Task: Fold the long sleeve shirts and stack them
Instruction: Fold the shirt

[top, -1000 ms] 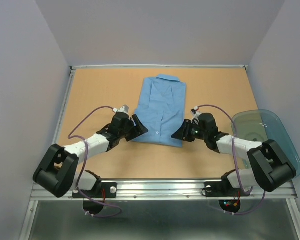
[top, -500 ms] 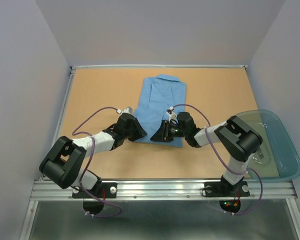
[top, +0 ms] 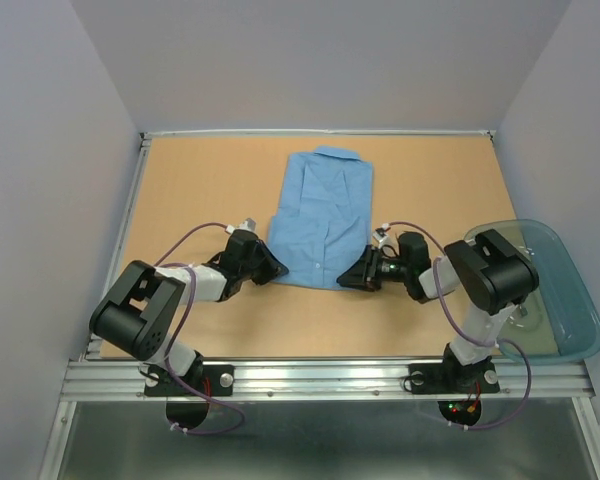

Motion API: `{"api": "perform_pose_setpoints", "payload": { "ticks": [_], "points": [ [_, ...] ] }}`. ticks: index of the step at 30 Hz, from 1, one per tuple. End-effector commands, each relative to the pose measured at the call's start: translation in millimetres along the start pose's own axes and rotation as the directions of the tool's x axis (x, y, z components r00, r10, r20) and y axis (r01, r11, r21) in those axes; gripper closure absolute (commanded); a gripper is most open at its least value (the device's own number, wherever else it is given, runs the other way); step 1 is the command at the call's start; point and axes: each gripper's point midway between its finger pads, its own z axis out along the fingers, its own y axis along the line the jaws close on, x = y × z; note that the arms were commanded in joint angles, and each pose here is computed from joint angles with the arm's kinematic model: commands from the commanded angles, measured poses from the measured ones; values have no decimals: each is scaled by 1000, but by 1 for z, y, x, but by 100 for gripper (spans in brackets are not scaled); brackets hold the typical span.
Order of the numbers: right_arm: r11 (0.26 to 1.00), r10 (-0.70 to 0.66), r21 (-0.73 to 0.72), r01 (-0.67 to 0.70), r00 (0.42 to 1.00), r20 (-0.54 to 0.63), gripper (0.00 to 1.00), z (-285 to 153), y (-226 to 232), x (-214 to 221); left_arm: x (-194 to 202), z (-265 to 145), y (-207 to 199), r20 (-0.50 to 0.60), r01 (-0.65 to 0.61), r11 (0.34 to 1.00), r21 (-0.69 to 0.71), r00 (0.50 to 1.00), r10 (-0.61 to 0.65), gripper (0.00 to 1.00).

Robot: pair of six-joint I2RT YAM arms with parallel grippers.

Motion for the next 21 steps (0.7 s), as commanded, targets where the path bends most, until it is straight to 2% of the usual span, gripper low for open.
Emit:
{"api": "perform_pose_setpoints", "payload": {
  "ticks": [1, 7, 10, 11, 12, 13, 16, 19, 21],
  "points": [
    [999, 45, 25, -47, 997, 57, 62, -33, -25, -7, 10, 0, 47, -25, 3, 989, -151, 1000, -6, 84],
    [999, 41, 17, -43, 993, 115, 62, -51, -25, -18, 5, 1, 46, -19, -15, 988, -151, 1000, 12, 84],
    [1000, 12, 17, -14, 991, 135, 62, -56, -15, -20, -5, -1, 43, 10, -40, 987, -153, 999, 42, 81],
    [998, 35, 53, -42, 991, 126, 62, -58, -20, -18, -12, 0, 38, 24, -54, 987, -151, 998, 59, 79],
    [997, -36, 71, 27, 990, 136, 62, -61, -16, -23, -18, 0, 38, 36, -85, 983, -160, 995, 92, 77],
    [994, -55, 105, 40, 988, 141, 62, -64, -18, -25, -29, 2, 30, 51, -104, 982, -155, 992, 114, 76],
    [967, -148, 232, 109, 976, 158, 62, -75, -21, -36, -57, 12, 20, 79, -164, 969, -184, 980, 181, 67],
    [950, -208, 265, 163, 966, 155, 62, -79, -9, -41, -77, 21, 19, 96, -178, 957, -229, 974, 205, 61],
    [929, -282, 288, 233, 950, 138, 59, -75, 4, -38, -99, 20, 4, 150, -192, 954, -232, 962, 230, 49]
  ]
}}
